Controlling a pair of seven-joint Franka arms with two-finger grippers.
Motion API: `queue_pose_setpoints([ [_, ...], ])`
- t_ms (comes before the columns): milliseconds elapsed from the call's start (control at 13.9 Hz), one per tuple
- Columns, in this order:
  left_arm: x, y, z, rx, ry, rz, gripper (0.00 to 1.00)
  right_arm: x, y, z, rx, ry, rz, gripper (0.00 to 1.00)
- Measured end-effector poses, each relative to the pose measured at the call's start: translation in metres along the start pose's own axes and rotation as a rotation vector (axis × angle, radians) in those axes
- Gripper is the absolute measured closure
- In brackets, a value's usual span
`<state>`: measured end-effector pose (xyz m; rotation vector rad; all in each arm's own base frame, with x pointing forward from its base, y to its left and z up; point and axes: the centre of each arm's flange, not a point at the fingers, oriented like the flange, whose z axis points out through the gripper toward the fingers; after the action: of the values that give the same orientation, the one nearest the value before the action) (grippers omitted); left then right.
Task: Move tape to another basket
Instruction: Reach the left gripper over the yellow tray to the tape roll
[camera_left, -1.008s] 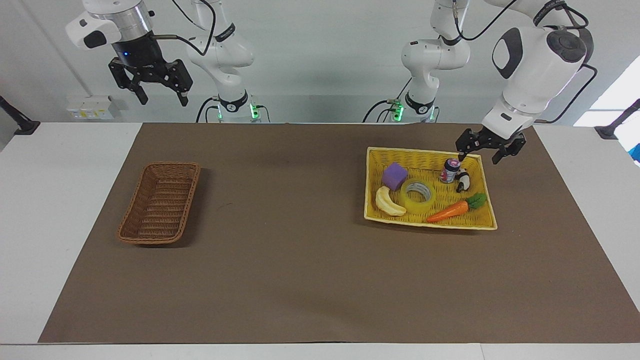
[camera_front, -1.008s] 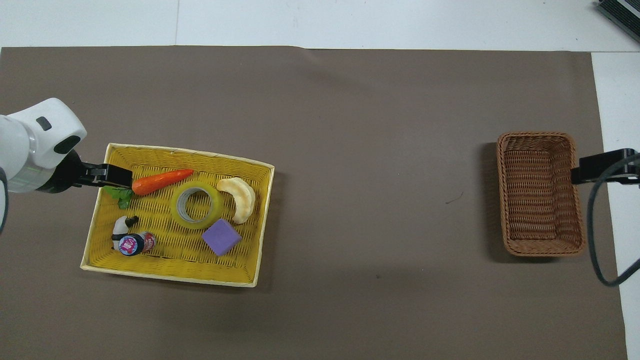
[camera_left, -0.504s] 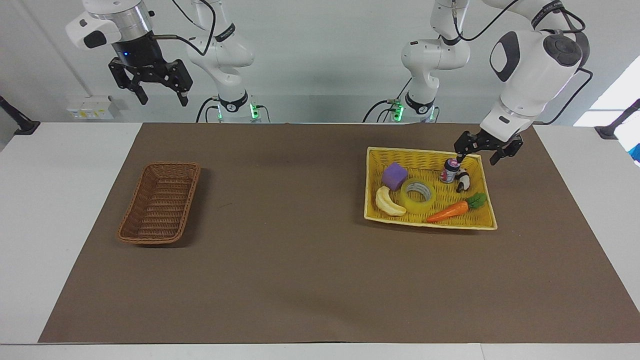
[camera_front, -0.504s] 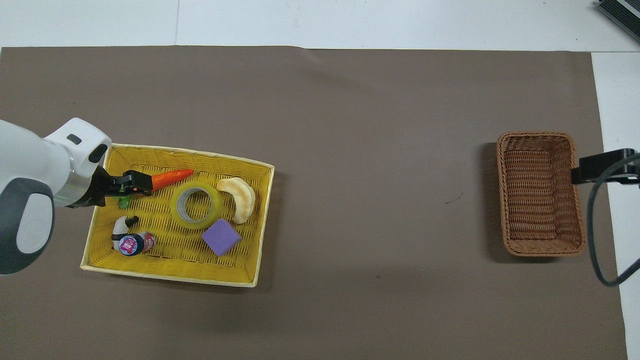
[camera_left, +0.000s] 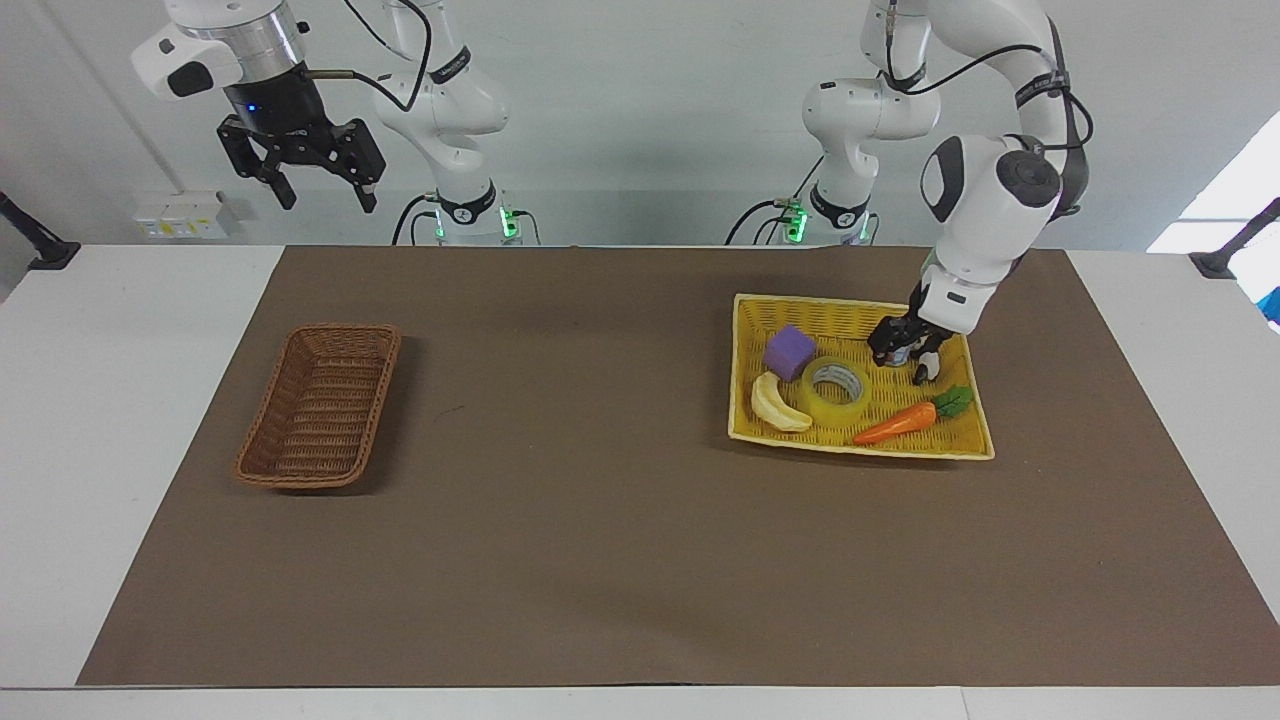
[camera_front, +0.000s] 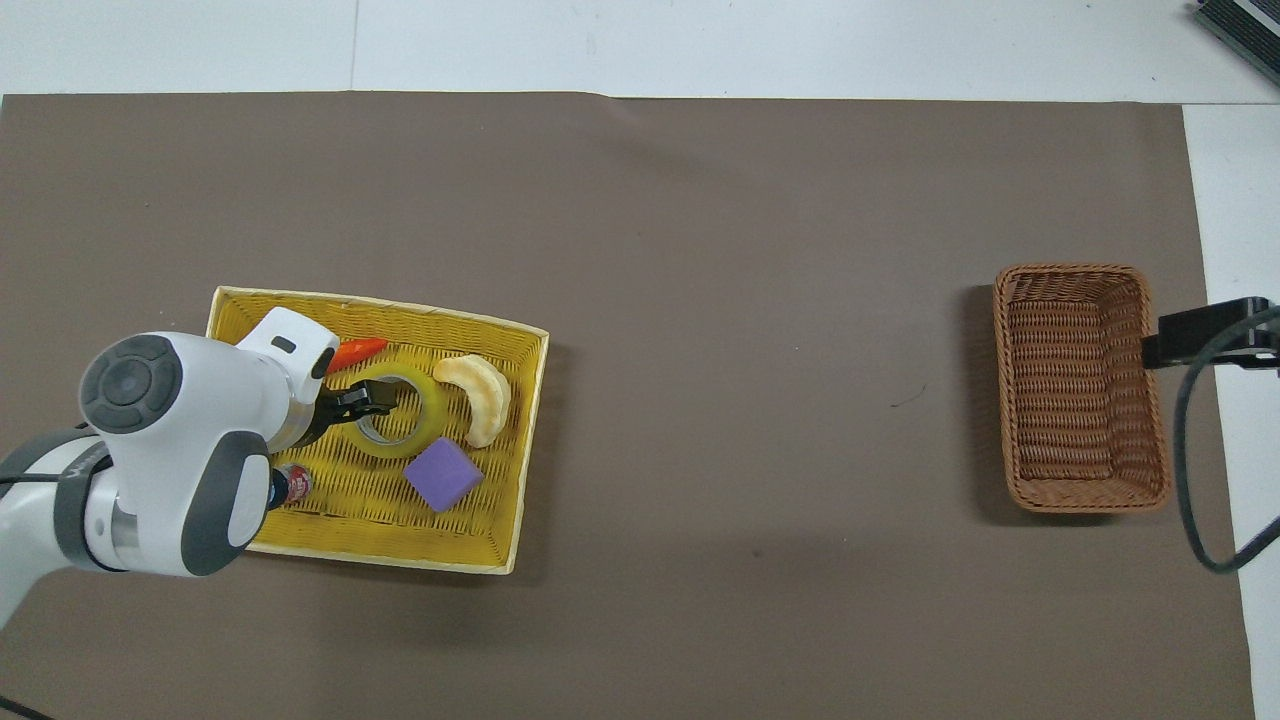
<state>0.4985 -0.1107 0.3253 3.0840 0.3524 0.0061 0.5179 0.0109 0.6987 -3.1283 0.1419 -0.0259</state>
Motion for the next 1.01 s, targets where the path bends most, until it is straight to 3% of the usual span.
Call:
queue_pose_setpoints([
  [72,-0.001,0.002,0.012,0.001,-0.004,0.003,0.0,0.0,0.0,0.0,0.0,0.0,0.0,0.0],
  [360,0.002,-0.003,0.025,0.001,-0.004,-0.01,0.52,0.0,0.0,0.0,0.0,0.0,0.0,0.0],
  [504,0.003,-0.002,0.022,-0.001,0.002,-0.008,0.73,0.0,0.0,0.0,0.0,0.0,0.0,0.0],
  [576,0.004,-0.002,0.021,0.0,-0.001,-0.008,0.78,0.0,0.0,0.0,0.0,0.0,0.0,0.0],
  [1008,0.027,0.01,-0.022,0.009,-0.034,-0.005,0.78,0.0,0.0,0.0,0.0,0.001,0.0,0.0],
])
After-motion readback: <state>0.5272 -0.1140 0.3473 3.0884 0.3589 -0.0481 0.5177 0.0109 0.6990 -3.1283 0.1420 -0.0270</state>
